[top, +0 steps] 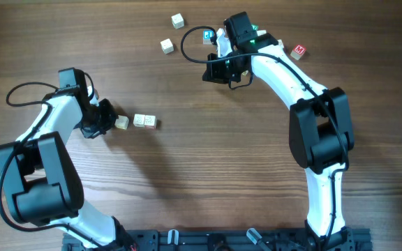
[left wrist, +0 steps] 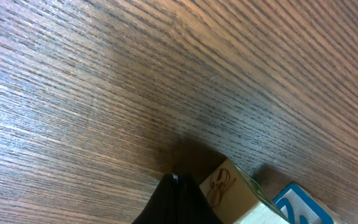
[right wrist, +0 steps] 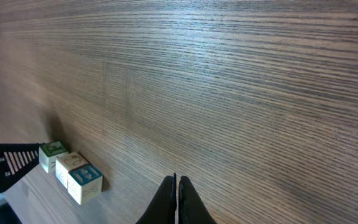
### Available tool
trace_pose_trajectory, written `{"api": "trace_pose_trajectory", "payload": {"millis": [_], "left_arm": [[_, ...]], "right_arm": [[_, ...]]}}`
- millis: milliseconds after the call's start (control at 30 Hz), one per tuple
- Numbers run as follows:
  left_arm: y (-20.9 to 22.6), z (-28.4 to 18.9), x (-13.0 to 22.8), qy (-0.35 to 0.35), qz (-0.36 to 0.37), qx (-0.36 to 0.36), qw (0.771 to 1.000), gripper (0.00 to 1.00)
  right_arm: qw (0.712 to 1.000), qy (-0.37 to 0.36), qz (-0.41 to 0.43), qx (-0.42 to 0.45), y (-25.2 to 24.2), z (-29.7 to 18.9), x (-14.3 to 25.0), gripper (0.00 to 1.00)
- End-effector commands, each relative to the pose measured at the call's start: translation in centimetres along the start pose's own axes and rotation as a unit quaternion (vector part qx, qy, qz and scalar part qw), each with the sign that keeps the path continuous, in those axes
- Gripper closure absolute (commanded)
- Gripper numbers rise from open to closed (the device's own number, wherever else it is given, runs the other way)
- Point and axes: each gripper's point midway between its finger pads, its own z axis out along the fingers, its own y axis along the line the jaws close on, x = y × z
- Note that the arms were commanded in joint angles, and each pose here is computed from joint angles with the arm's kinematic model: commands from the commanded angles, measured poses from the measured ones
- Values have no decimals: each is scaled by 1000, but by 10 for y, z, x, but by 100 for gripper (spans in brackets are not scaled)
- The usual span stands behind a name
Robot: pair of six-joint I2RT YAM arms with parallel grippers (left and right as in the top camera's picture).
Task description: Form a horizontal line
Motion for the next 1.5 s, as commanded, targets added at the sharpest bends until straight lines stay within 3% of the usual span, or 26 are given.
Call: {"api": "trace_pose_trajectory", "payload": {"millis": [0, 1467], "left_arm": [[-1, 4, 4, 10, 7, 11, 1000, 96], [-35, 0, 2, 14, 7, 104, 994, 96]], "right_arm": [[1000, -22, -20, 0, 8, -14, -10, 96], [999, -26, -22, -1, 9, -14, -12, 95]]}}
